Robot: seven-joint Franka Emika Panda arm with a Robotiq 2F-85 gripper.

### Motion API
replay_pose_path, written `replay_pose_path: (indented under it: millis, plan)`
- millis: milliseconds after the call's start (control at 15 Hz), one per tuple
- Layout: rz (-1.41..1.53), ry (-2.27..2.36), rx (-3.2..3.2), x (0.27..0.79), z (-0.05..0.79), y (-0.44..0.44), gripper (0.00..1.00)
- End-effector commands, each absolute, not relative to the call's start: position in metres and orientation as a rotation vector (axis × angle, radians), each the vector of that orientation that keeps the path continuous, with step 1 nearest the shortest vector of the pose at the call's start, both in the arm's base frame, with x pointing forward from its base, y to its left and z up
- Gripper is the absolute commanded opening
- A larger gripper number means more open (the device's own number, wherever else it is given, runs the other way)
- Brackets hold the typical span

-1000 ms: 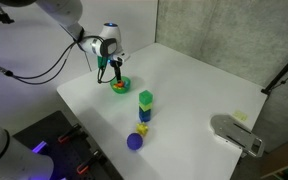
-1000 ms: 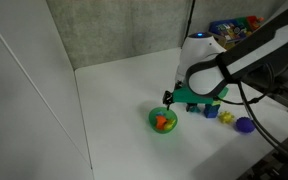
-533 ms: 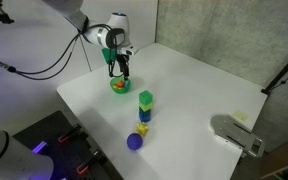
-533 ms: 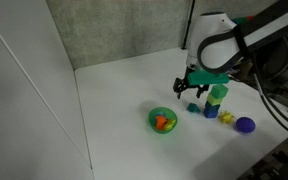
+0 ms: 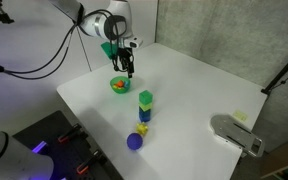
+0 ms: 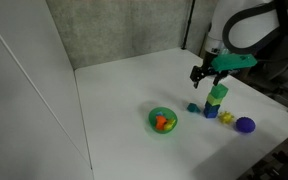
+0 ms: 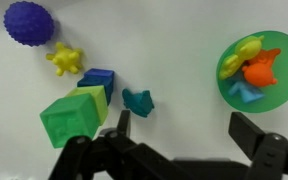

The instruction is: Pick up the yellow bear on the left and put it in the green bowl.

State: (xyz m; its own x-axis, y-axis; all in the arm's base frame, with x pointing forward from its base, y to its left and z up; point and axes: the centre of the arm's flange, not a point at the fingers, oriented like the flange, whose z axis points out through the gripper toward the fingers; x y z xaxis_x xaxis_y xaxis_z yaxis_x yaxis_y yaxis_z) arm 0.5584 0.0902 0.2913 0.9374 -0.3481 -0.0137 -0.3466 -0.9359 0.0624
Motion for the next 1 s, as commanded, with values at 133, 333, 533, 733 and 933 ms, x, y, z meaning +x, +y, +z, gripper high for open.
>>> replay_pose_path:
  millis: [133,333,533,733,933]
  plan:
    - [-0.041,-0.449,3.057,0.5,0.332,0.045,1.0]
    - [-0.072,-0.435,3.079,0.48,0.356,0.025,1.0]
    - [-0.1,-0.434,3.075,0.467,0.384,0.014,1.0]
    - [-0.098,-0.456,3.081,0.454,0.423,0.019,1.0]
    - [-0.071,-0.452,3.087,0.44,0.463,0.033,1.0]
